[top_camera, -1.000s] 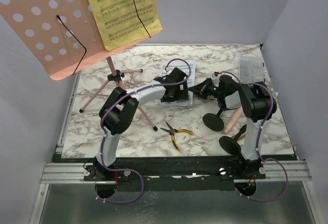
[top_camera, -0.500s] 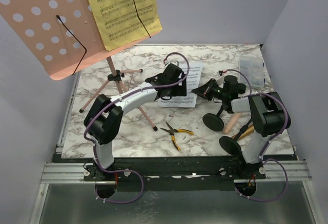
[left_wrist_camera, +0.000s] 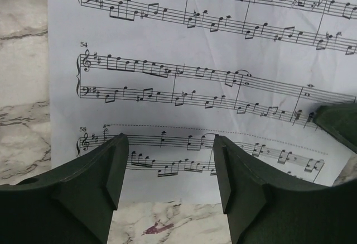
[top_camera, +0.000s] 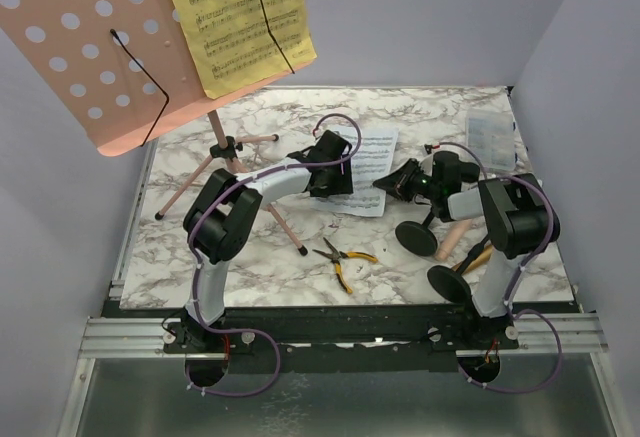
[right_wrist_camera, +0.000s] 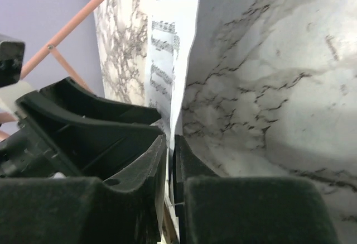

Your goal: Set up the instrument practice props

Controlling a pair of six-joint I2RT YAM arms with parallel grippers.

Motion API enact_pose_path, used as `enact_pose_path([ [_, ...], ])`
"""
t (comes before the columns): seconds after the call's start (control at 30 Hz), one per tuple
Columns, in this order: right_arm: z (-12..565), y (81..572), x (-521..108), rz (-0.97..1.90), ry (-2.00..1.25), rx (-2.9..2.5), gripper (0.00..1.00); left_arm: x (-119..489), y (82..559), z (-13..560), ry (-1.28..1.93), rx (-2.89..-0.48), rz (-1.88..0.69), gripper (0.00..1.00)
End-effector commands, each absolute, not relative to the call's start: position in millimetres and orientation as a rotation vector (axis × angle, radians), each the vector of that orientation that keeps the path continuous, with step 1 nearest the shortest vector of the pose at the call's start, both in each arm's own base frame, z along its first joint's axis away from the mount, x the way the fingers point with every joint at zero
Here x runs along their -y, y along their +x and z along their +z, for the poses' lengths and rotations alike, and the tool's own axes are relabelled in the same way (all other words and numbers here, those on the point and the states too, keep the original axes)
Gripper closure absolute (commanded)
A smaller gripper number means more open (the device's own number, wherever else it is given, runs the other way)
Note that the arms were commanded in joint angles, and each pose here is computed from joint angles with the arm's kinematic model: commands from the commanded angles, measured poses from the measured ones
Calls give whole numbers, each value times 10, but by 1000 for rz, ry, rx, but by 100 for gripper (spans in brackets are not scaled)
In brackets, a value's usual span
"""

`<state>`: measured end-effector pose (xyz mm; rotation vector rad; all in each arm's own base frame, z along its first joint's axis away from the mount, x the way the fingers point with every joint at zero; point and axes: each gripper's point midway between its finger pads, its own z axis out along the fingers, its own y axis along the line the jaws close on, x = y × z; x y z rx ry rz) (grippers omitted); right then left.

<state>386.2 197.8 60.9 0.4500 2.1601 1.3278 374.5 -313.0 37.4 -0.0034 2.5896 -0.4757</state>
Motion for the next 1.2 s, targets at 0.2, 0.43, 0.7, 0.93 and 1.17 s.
enact_pose_path([
  [0.2, 446, 4189, -2001, 1320, 526, -2179, 66, 3247, 3524, 119, -23, -2711, -559, 35],
  [0.43, 499, 4303, -2075, 1355, 491, -2146, 86, 3260, 3553, 275, 11, -2669, -565, 35],
  [0.7, 1090, 4235, -1720, 979, 291, -2114, 99, 3345, 3513, 1083, 242, -2427, -603, 9],
  [0.93, 1953, 4060, -1123, 525, 173, -2037, 100, 3334, 3299, 2087, 389, -2158, -728, 6],
  [1.17, 3580, 3679, -1298, 610, -121, -1731, 100, 3212, 2660, 3330, 478, -1880, -1029, 4],
])
